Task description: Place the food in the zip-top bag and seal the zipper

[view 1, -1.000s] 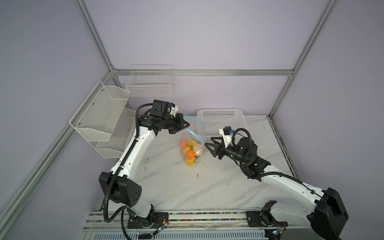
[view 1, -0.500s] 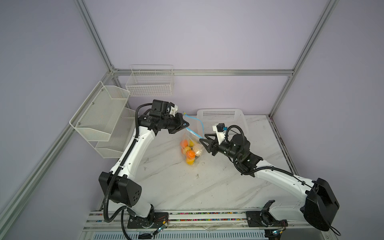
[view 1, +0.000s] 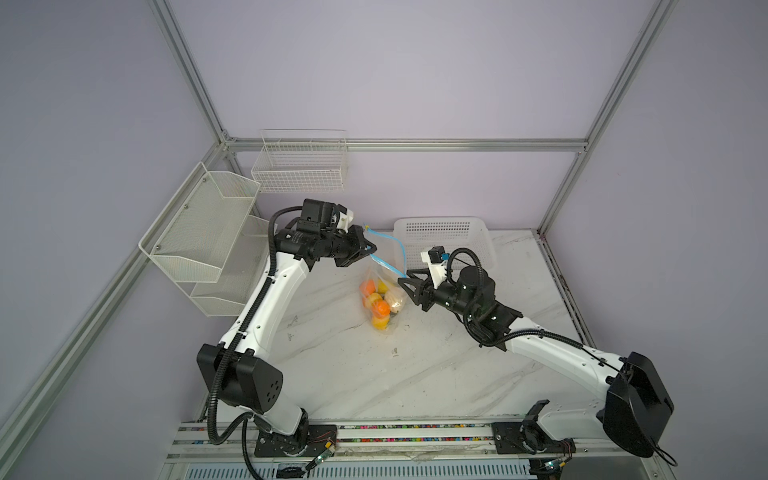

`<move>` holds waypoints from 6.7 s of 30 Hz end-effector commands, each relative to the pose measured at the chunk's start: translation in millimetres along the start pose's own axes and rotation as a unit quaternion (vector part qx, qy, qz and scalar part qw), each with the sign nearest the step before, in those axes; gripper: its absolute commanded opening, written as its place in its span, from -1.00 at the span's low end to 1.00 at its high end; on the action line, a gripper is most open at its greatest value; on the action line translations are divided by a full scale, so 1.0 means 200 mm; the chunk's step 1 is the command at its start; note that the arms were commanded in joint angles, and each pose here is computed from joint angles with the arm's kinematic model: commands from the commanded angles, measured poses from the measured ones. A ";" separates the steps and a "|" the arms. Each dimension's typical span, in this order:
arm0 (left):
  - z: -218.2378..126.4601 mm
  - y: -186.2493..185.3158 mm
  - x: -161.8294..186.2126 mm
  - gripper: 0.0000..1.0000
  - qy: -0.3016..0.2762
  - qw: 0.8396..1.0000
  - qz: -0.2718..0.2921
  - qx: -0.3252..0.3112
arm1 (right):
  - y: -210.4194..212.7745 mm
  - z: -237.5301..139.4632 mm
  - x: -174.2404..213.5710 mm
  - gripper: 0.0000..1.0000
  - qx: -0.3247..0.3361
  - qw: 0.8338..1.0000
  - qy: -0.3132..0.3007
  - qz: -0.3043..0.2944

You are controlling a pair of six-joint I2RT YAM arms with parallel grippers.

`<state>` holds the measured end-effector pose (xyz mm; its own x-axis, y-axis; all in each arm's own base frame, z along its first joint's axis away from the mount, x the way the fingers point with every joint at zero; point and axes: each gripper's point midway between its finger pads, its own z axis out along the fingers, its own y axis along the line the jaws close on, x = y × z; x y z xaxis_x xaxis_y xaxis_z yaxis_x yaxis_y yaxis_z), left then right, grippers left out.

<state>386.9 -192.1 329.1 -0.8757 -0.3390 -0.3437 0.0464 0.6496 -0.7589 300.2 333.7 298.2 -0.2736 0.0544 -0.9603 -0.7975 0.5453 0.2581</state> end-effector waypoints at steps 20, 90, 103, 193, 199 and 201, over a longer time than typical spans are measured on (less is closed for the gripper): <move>-0.20 -0.04 -0.01 -0.50 -0.040 0.999 0.033 0.005 | 0.13 0.02 -0.21 -1.00 -0.047 0.997 -0.013 -0.061; 0.03 0.36 -0.08 0.18 -0.206 0.760 0.545 0.288 | -0.23 -0.13 -0.20 -1.00 -0.198 0.927 0.055 -0.313; 0.08 0.35 -0.05 0.00 -0.196 0.770 0.529 0.298 | -0.24 -0.12 -0.20 -1.00 -0.195 0.929 0.057 -0.308; -0.02 -0.12 0.37 -1.00 -0.205 0.783 0.550 0.206 | -0.26 -0.39 -0.36 -1.00 -0.022 0.942 0.068 -0.329; 0.07 -0.17 0.44 -1.00 -0.184 0.774 0.564 0.224 | -0.33 -0.38 -0.23 -1.00 -0.004 0.940 0.094 -0.327; 0.07 -0.18 0.45 -1.00 -0.184 0.773 0.565 0.222 | -0.34 -0.39 -0.21 -1.00 -0.003 0.941 0.098 -0.325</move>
<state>314.2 -250.5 274.7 -0.1104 0.0726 -0.9912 0.9085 0.4117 -0.0711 322.3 230.9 318.7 0.1221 -0.4501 -0.8846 -0.8573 0.4012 -0.3225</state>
